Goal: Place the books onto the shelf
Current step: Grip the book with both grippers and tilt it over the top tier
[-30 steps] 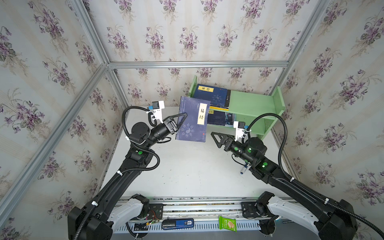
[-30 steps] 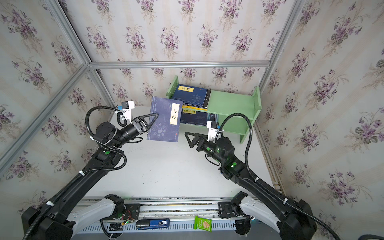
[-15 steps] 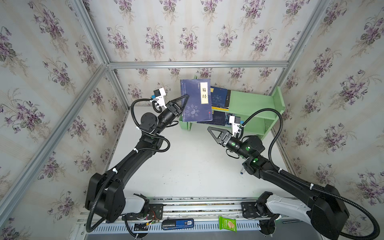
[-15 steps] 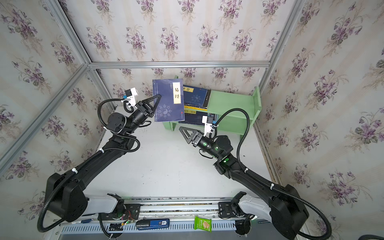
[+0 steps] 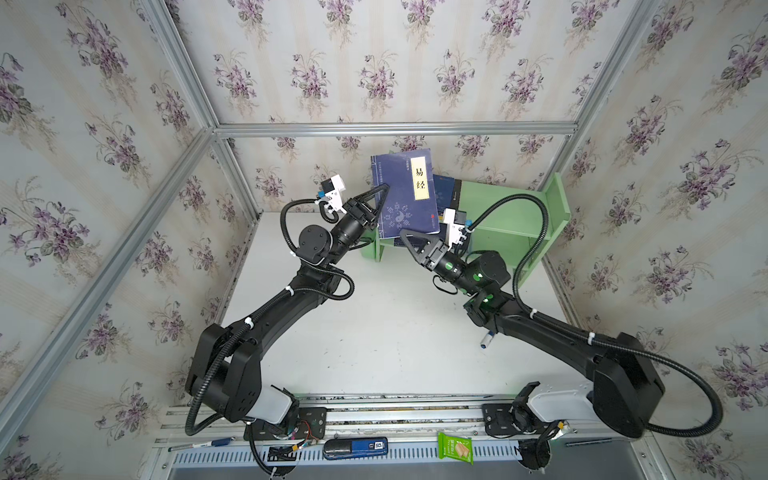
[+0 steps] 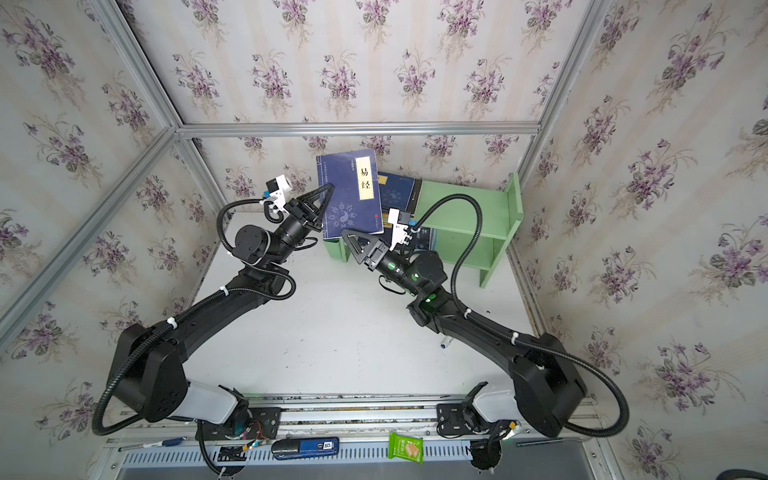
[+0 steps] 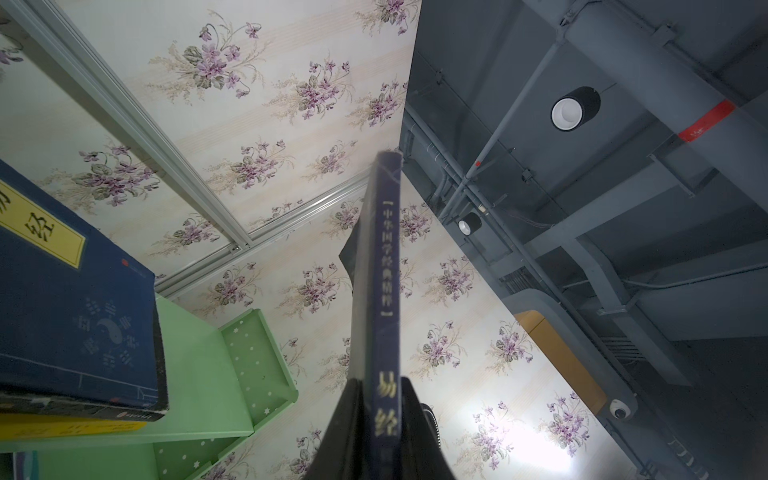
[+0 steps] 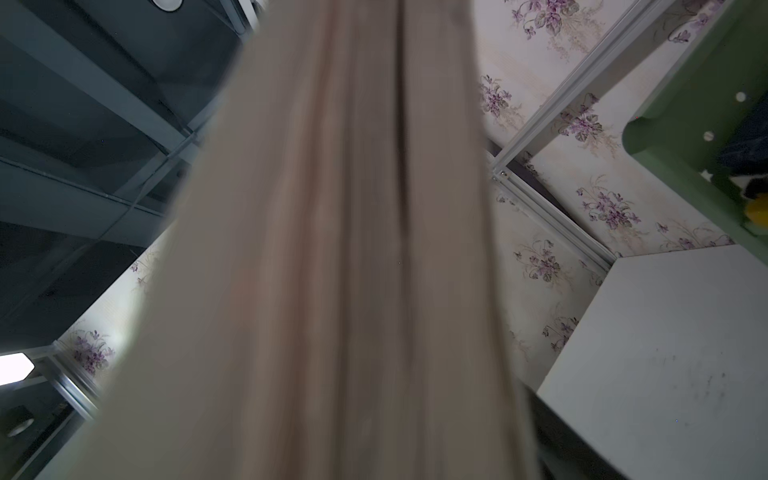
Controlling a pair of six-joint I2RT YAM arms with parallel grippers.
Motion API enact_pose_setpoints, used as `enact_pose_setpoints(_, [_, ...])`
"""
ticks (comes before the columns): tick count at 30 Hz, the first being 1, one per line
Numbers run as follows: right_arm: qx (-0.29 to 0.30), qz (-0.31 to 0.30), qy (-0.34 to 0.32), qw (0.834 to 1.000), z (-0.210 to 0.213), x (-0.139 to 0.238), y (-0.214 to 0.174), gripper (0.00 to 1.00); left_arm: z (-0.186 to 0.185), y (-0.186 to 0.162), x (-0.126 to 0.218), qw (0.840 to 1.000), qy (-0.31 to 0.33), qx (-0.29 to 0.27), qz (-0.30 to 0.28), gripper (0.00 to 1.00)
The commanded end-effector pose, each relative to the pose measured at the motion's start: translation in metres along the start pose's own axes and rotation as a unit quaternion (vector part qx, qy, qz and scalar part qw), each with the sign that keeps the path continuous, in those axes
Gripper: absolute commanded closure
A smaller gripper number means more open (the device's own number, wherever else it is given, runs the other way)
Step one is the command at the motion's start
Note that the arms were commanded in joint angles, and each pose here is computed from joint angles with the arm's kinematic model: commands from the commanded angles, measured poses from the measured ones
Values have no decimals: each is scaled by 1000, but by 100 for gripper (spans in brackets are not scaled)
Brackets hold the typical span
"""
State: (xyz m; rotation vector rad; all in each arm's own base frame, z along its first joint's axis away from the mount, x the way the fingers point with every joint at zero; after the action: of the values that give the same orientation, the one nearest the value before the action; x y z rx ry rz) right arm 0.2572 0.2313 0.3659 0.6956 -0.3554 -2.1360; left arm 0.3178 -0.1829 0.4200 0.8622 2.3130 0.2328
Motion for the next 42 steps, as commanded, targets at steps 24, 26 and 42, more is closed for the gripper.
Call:
enact_pose_setpoints(24, [12,25,-38,999,24,7,20,88,-8,-8,2,995,34,-40,87,39])
enact_pose_setpoints(26, [13,48,-29,998,28,10,23,88,-6,-5,1,992,45,-47,110,36])
enact_pose_setpoints(42, [21,165,-48,985,46,55,49,85,-19,5,-1,969,2,-84,234,42])
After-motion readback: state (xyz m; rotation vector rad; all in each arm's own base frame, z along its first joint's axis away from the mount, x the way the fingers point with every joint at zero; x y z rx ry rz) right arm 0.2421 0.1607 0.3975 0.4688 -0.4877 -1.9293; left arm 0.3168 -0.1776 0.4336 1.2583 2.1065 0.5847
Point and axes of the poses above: each gripper's point midway between its finger pads, its own x axis back along the fingers, its own z axis along the line the jaws close on, y = z × x, the point moved 10 cm from there along x, back along the fingers, and after that the axes turned 4 degrees about -x, right-handed, at the moved point
